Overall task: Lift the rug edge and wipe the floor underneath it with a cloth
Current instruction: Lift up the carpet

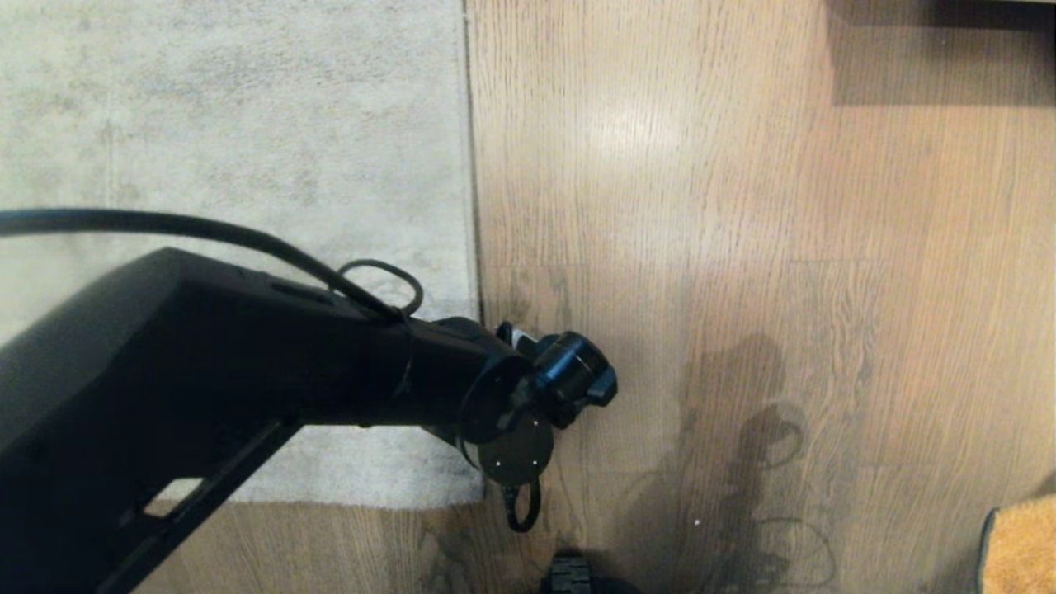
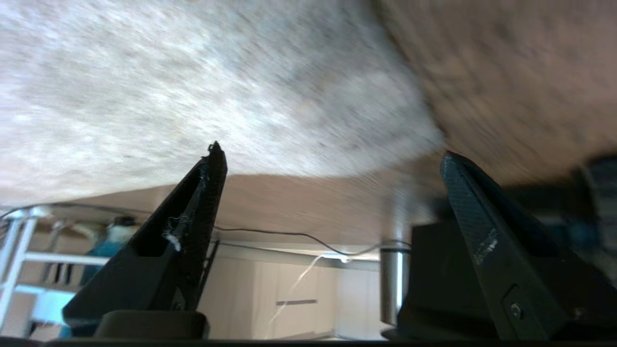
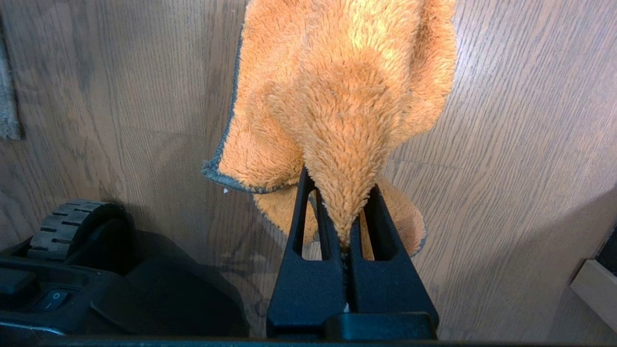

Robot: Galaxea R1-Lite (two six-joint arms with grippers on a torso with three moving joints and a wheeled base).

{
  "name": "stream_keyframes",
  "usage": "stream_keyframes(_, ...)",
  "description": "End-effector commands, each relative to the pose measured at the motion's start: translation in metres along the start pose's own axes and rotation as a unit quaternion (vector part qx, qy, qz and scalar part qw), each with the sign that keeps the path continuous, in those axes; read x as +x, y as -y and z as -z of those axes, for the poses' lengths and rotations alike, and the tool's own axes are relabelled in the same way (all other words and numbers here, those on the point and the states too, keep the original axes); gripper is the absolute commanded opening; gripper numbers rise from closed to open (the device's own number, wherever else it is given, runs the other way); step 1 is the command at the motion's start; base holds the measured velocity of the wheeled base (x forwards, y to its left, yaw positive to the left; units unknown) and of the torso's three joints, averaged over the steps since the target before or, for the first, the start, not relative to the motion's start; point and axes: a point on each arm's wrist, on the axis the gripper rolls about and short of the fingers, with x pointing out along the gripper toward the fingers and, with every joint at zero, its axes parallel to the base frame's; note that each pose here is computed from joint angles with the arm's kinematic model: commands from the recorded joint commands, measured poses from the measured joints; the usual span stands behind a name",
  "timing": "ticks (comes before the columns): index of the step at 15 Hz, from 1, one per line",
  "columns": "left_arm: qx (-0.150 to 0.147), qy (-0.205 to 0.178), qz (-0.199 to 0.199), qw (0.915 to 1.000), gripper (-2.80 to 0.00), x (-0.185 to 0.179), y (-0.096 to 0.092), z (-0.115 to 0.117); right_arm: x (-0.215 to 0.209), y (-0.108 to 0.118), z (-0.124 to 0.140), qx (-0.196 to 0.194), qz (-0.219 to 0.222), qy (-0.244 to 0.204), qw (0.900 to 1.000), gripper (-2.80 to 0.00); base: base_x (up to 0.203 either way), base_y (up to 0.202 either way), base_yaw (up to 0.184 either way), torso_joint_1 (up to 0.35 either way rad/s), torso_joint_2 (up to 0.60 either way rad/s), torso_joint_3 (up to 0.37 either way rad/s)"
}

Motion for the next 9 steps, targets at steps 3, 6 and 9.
stream_keyframes(3, -0.005, -0.006, -0.023, 0.9997, 0.00, 0.019, 0.007, -0.005, 0.000, 0.000, 0.000, -0.001, 0.000, -0.001, 1.000, -2.80, 0.000, 0.000, 0.000, 0.000, 0.00, 0.000)
stream_keyframes(6, -0.007, -0.005, -0.048, 0.9988, 0.00, 0.030, 0.009, -0.007, 0.000, 0.000, 0.000, -0.001, 0.000, -0.001, 1.000, -2.80, 0.000, 0.000, 0.000, 0.000, 0.00, 0.000)
stream_keyframes(9, -0.002, 0.000, -0.082, 0.9966, 0.00, 0.037, 0.007, -0.009, 0.000, 0.000, 0.000, -0.001, 0.000, -0.001, 1.000, -2.80, 0.000, 0.000, 0.000, 0.000, 0.00, 0.000)
